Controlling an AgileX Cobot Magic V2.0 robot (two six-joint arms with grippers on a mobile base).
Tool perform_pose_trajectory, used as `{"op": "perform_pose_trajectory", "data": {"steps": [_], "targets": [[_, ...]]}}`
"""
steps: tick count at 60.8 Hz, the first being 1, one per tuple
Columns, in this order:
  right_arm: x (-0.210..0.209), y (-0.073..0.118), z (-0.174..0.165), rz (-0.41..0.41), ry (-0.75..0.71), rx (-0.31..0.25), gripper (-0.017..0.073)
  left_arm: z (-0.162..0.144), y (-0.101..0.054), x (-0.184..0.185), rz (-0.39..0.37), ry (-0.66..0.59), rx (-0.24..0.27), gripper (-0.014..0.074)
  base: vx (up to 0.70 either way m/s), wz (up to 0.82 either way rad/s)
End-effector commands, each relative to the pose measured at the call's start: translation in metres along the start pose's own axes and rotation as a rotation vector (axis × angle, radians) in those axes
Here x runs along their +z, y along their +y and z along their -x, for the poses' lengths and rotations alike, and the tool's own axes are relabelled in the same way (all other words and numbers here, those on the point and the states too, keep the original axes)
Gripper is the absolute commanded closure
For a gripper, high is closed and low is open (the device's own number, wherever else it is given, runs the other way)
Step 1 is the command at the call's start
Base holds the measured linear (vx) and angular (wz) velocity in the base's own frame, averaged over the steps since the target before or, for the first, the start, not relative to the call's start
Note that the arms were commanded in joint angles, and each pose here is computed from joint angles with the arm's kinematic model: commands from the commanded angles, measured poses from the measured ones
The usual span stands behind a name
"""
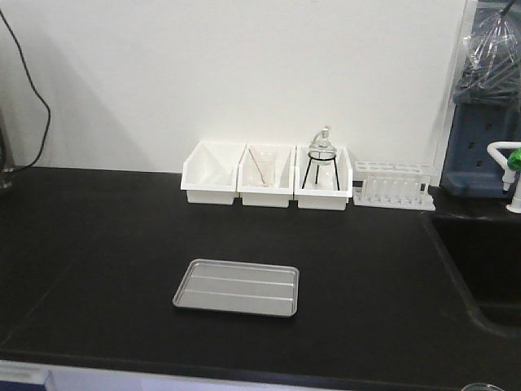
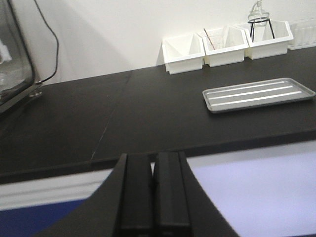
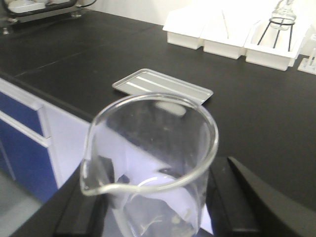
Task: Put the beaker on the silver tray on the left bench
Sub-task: 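Carry the beaker in the right gripper toward the silver tray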
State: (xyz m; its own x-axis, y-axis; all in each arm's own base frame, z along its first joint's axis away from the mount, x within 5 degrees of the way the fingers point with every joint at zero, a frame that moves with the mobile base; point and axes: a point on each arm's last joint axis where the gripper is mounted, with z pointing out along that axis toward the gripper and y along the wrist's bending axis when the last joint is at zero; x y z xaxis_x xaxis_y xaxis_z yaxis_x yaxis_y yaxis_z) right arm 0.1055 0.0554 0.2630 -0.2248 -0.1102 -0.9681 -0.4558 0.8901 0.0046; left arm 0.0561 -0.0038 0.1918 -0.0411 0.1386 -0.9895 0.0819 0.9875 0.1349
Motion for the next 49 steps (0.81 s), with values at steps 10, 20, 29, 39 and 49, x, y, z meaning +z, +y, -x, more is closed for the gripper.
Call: {"op": "perform_pose_trajectory", "data": {"steps": [10,20,29,39,49], "targets": [[-0.0018,0.0021,0.0166,0.023,-0.103,-0.023,0.0571,0.0009,-0.001,0.0003,-0.006,-0.067,-0.011,0.0592,0.45,-0.2],[-0.0018,0.0021,0.0166,0.023,-0.103,-0.023,0.0571,0.0009,-0.001,0.0003,-0.006,-0.067,-0.011,0.0592,0.43,-0.21],[-0.0018,0.0021,0.0166,0.023,-0.103,-0.023,0.0571,0.0009,-0.001,0.0003,-0.006,-0.067,-0.011,0.0592,0.4,-0.19],[-0.0018,0.0021,0.0166,0.023,-0.103,-0.023,0.0571,0.0009,-0.001,0.0003,-0.006,-0.067,-0.011,0.0592,0.36,-0.16],[-0.0018,0.0021,0.0166,0.023,-0.103,-0.023,0.0571,0.0009,-0.001,0.0003,-0.006,-0.067,-0.011,0.0592,0.3,-0.1]]}}
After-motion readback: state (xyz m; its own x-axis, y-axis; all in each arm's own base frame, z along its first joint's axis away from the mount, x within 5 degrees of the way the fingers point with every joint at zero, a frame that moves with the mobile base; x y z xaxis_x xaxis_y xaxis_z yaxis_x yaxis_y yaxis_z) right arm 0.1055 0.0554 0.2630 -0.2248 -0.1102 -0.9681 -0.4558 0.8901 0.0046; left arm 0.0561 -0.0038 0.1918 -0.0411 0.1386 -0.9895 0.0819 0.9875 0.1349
